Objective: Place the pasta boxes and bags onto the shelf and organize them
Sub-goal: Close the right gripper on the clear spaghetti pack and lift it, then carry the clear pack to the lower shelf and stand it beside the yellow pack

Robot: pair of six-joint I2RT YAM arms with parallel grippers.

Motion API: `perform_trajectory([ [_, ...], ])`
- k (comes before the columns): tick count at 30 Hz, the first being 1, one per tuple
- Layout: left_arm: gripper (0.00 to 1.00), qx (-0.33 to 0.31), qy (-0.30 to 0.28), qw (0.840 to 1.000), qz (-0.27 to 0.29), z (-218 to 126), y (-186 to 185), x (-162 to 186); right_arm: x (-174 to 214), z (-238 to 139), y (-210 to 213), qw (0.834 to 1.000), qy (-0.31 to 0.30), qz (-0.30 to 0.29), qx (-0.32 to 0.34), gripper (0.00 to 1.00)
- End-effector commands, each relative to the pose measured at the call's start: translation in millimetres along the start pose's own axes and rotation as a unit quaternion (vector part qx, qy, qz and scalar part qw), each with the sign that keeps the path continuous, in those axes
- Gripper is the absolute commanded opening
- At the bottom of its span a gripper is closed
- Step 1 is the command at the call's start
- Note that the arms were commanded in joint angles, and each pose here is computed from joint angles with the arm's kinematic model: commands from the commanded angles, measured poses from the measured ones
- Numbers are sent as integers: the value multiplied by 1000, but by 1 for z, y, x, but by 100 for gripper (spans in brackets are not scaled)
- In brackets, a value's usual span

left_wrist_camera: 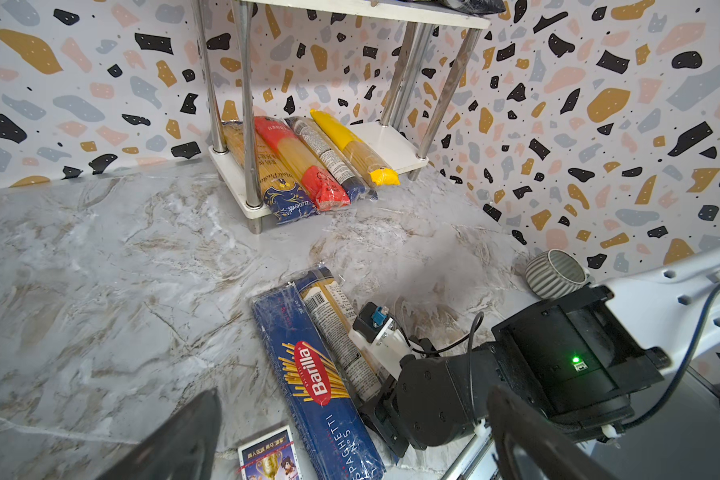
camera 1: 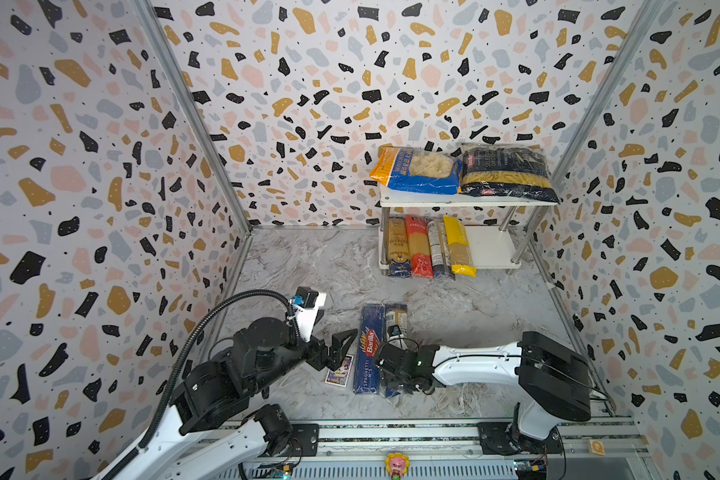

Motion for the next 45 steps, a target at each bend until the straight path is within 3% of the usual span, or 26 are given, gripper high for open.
perform_trajectory([
  [1,99,-6,-14,1000,-4,3,1,-4,19,13,-11,999,46,11,-1,82],
  [8,99,-5,-10,1000,-3,9,1,-1,32,20,-34,997,64,33,9,77],
  [17,100,-5,0,1000,-4,21,-1,1,40,22,-62,995,74,57,17,53],
  [25,100,-9,5,1000,-2,32,-1,-1,26,19,-74,996,63,60,17,38],
  [35,100,-13,13,1000,-1,42,-2,-5,-1,-9,-76,992,10,61,-106,21],
  [41,99,-15,11,1000,2,51,-3,-6,-16,-20,-90,976,-4,97,-194,18],
  [45,100,-9,22,1000,5,65,-6,-9,-23,-31,-93,972,-18,96,-213,18],
])
Point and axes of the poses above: each gripper's point midway between its finger pads, its own z axis out along the fingers, its own y axis along the line the jaws close on, x = y × z, the point moved 9 cm from there along -z, back along the fingers, and after that the axes turned 8 degrees about z, right-handed, at the moved point
